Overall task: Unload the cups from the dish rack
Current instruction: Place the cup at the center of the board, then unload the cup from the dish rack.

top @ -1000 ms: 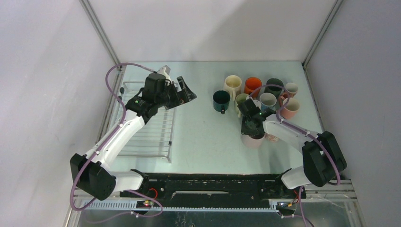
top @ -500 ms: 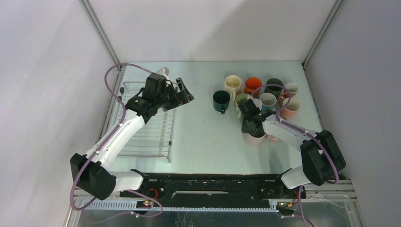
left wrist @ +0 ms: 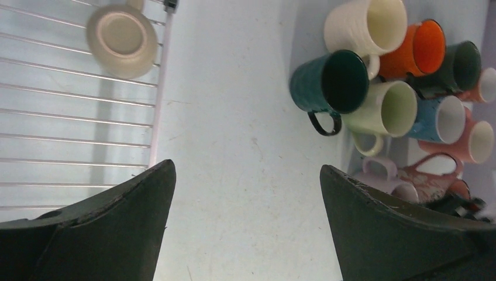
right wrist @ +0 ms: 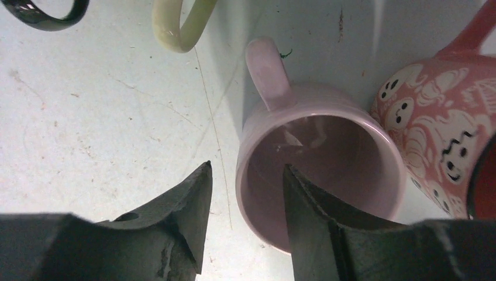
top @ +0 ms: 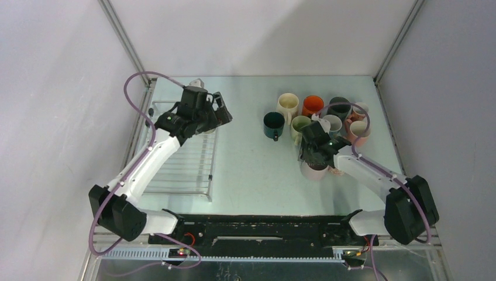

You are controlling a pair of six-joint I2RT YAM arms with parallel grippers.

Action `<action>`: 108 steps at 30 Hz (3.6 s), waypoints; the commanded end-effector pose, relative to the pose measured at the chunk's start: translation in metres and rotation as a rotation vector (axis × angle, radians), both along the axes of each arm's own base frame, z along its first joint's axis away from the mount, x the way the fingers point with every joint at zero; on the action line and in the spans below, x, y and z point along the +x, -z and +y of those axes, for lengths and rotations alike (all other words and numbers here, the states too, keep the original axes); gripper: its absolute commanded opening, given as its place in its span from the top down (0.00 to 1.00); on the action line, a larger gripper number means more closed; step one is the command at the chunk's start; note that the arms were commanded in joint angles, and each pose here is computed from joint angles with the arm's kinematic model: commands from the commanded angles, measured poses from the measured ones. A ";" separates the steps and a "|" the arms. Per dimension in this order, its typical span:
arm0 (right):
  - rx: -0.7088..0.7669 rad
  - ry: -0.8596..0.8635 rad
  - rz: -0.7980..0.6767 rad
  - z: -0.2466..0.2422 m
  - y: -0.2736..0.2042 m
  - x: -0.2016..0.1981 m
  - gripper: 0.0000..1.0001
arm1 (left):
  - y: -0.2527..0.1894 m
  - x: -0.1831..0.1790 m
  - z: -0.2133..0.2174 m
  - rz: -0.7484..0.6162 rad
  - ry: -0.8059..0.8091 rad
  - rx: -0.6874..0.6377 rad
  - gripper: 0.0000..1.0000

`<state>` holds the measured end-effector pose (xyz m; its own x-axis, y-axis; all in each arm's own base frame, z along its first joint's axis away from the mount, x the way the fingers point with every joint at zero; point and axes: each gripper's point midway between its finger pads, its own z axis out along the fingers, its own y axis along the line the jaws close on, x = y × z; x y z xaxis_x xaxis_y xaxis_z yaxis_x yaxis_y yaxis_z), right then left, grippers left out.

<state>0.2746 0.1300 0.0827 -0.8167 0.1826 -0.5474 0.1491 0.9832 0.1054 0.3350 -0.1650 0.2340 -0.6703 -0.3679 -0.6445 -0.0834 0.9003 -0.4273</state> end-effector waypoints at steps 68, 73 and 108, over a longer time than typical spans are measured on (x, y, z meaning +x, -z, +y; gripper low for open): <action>0.194 -0.182 -0.172 0.021 -0.111 -0.033 0.05 | 0.136 0.113 0.093 0.482 0.023 0.395 0.18; 0.191 -0.189 -0.165 0.025 -0.108 -0.033 0.05 | 0.138 0.113 0.094 0.497 0.031 0.402 0.18; 0.411 -0.345 -0.275 0.083 -0.157 -0.016 0.05 | 0.035 0.085 0.058 0.353 0.069 0.152 1.00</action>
<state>0.2470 0.1885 0.2069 -0.7539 0.1500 -0.6396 -0.1692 0.8964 0.4096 0.4227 -0.0926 0.1372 -0.9315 -0.1766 -0.3180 -0.1507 0.9830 -0.1045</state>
